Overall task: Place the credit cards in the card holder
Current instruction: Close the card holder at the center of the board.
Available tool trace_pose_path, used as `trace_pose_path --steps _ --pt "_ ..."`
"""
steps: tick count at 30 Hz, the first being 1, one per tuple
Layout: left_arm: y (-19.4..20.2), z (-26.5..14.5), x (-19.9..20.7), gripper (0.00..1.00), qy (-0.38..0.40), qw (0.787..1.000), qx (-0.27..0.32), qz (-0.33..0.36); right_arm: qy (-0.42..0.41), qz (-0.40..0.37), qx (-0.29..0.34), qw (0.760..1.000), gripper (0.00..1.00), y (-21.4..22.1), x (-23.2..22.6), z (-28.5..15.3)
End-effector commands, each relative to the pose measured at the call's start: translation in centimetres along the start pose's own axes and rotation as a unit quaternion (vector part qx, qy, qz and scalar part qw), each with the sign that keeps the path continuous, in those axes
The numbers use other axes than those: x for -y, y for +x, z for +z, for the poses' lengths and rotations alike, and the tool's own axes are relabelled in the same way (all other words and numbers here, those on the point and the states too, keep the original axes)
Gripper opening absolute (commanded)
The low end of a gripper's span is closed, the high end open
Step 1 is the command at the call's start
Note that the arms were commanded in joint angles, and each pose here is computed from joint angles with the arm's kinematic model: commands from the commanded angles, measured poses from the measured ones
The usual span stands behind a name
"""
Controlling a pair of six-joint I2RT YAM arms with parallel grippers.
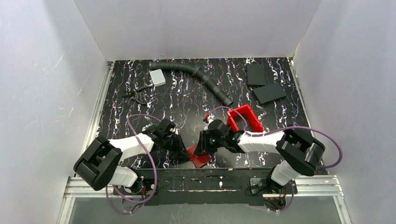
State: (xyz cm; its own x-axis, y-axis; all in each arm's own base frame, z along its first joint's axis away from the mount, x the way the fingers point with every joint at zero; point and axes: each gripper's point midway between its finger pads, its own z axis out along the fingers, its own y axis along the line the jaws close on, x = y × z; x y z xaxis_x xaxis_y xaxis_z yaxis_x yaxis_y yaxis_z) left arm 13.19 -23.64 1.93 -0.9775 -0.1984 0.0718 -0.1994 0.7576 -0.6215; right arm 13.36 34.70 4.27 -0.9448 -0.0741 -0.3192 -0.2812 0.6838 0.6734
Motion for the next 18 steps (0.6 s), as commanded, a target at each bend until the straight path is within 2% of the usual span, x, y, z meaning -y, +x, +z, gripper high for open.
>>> trace_pose_path --steps 1,9,18 --pt "0.6 0.5 -3.3 0.02 -0.060 0.998 -0.001 -0.004 0.024 -0.003 -0.030 0.999 0.36 1.7 1.8 -0.8" --pt "0.3 0.5 -2.6 0.02 -0.056 0.998 -0.004 0.002 0.003 -0.004 -0.039 0.999 0.18 1.8 1.1 -0.3" --pt "0.1 0.4 -2.4 0.02 -0.057 0.998 -0.002 0.007 -0.013 -0.017 -0.033 0.999 0.17 1.2 0.1 -0.1"
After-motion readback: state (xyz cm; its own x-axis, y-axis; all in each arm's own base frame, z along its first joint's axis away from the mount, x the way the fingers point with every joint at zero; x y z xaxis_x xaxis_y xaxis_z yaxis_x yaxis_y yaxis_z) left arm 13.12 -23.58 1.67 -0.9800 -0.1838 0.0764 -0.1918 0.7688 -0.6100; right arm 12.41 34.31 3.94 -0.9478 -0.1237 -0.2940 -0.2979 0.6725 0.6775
